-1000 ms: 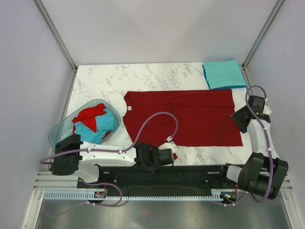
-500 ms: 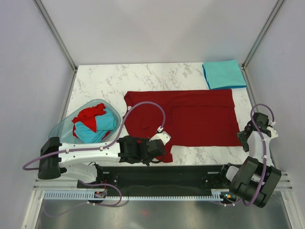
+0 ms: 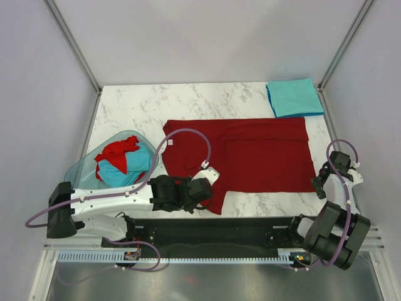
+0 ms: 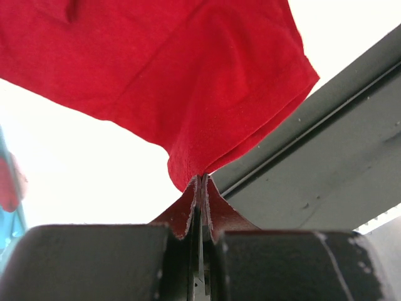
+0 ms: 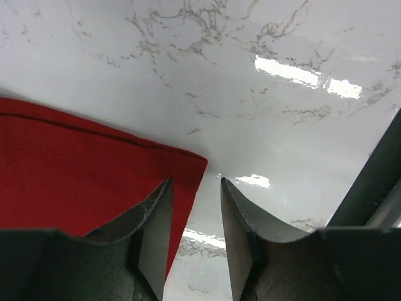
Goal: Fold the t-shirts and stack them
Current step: Fold the tshirt
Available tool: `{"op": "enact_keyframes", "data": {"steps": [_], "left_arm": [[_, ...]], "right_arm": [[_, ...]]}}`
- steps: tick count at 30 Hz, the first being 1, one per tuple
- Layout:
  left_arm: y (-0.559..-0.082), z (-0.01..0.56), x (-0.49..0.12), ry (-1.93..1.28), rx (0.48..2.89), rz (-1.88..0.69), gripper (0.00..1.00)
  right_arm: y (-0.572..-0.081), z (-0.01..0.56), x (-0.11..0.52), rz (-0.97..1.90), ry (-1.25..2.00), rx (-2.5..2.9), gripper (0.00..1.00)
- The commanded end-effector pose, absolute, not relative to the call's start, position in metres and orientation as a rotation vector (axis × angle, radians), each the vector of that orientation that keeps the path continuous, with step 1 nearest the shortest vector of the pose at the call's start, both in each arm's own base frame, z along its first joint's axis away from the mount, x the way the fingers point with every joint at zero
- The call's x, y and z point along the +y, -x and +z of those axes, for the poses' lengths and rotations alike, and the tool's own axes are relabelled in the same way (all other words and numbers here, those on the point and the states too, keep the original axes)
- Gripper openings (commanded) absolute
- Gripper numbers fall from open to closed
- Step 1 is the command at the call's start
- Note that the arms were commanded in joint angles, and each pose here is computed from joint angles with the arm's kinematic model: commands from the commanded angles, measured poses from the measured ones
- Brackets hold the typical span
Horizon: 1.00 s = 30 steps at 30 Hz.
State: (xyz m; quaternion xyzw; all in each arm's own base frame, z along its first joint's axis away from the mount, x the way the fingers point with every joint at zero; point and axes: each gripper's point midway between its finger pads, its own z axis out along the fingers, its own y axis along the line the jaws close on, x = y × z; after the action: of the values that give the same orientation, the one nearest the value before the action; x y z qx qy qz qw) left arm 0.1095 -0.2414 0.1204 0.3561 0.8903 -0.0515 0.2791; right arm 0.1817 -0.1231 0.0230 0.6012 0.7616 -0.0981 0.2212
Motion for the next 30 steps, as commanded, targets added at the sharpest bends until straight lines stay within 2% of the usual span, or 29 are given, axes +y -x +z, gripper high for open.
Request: {"op": "enact_keyframes", "data": {"steps": [1, 4, 6, 7, 8, 11, 13, 21, 30], "left_arm": [[-0.119, 0.138, -0.238, -0.889, 2.349, -0.156, 0.02], [-0.12, 0.136, -0.237, -0.891, 2.353, -0.145, 0.02], [-0.121, 0.135, -0.237, -0.892, 2.354, -0.137, 0.02], [-0.122, 0.134, -0.237, -0.888, 2.355, -0.133, 0.02], [-0.123, 0.135, -0.237, -0.885, 2.352, -0.129, 0.02], [-0.131, 0.143, -0.237, -0.853, 2.341, -0.129, 0.02], [-0.142, 0.149, -0.233, -0.815, 2.335, -0.116, 0.02], [-0.198, 0.174, -0.223, -0.763, 2.312, -0.027, 0.02], [-0.264, 0.198, -0.22, -0.749, 2.241, 0.073, 0.02]], "right_arm": [[-0.185, 0.023, -0.134, -0.313, -1.675, 2.047, 0.43], [-0.183, 0.02, -0.137, -0.341, -1.691, 2.046, 0.42], [-0.182, 0.016, -0.137, -0.348, -1.694, 2.051, 0.37], [-0.183, 0.015, -0.137, -0.348, -1.694, 2.051, 0.33], [-0.182, 0.014, -0.137, -0.353, -1.696, 2.053, 0.23], [-0.184, 0.018, -0.138, -0.351, -1.681, 2.043, 0.07], [-0.188, 0.025, -0.14, -0.336, -1.659, 2.024, 0.01], [-0.2, 0.053, -0.154, -0.397, -1.547, 2.003, 0.0], [-0.25, 0.088, -0.161, -0.366, -1.427, 2.005, 0.0]]}}
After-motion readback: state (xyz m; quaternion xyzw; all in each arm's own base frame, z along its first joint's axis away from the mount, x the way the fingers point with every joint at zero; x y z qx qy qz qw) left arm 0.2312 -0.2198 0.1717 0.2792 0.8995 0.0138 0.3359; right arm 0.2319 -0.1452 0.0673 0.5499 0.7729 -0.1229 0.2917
